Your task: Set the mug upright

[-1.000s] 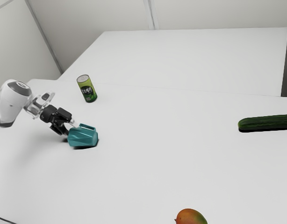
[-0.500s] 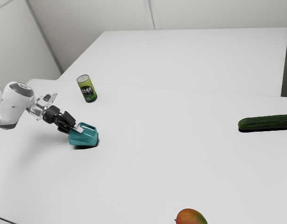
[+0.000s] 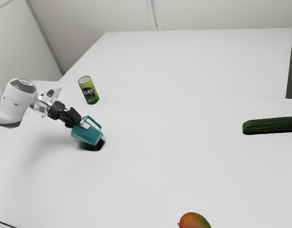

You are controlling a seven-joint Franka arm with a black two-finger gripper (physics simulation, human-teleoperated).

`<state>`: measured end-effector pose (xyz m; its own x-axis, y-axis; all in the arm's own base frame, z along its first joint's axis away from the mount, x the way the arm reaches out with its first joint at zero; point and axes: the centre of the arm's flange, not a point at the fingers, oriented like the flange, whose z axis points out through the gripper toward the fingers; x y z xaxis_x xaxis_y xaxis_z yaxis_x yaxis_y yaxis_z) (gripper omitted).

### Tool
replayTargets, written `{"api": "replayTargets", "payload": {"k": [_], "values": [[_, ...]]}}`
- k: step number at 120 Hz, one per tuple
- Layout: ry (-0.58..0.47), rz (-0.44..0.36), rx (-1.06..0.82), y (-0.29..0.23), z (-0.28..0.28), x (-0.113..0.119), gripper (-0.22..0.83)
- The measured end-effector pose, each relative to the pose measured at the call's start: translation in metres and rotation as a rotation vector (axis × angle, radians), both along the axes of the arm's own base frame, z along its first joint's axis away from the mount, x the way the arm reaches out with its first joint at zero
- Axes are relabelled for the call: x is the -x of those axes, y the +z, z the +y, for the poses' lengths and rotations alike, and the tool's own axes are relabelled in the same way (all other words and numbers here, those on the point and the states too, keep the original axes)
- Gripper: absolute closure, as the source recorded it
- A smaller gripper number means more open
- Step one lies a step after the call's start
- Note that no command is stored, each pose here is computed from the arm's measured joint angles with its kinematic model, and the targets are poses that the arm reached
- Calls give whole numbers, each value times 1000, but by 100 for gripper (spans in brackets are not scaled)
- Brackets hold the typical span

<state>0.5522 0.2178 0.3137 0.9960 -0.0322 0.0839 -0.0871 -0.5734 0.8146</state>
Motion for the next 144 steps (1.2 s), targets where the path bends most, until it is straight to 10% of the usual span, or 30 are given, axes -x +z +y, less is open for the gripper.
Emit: {"api": "replayTargets", "payload": {"k": [68,144], "values": [[-208,-94,-575,59,-102,-11,77],[-142,-158,-982,60,-153,4,77]]}}
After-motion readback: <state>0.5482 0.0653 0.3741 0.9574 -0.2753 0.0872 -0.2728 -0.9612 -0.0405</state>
